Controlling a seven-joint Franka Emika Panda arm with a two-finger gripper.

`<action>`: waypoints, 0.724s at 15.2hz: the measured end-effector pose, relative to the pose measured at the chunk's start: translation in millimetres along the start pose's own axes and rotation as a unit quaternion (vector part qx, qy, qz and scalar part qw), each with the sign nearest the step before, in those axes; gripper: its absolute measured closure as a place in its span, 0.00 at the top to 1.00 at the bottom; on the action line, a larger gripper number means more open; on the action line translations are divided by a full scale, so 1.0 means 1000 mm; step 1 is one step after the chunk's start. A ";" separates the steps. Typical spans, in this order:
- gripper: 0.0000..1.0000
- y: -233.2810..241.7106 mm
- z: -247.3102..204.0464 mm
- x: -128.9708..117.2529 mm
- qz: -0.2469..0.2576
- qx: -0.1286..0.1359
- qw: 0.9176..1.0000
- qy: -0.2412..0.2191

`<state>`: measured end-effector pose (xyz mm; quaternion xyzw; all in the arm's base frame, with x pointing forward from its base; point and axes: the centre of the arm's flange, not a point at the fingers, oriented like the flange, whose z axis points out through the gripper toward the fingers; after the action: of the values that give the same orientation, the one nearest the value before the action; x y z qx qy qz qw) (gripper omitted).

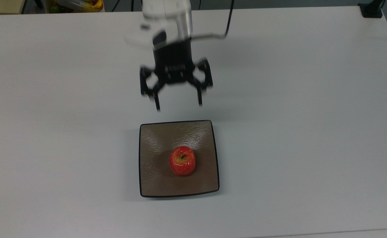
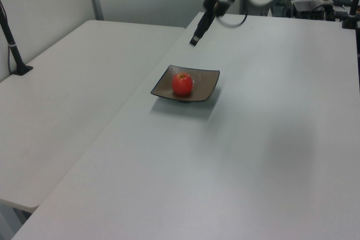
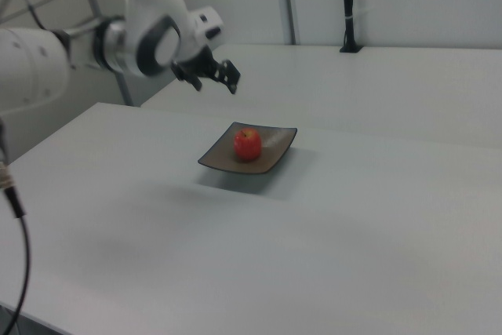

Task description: Apples placed on a ceramic plate

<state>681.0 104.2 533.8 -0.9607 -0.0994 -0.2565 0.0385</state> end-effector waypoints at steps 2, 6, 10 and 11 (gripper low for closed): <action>1.00 0.004 -0.059 -0.008 0.010 0.001 0.999 -0.043; 1.00 0.001 -0.157 -0.041 0.054 0.003 0.990 -0.132; 1.00 -0.002 -0.213 -0.076 0.072 0.003 0.977 -0.202; 1.00 -0.002 -0.213 -0.080 0.075 0.003 0.975 -0.207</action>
<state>509.6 65.9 678.0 -0.9975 -0.0335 -0.0479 0.0390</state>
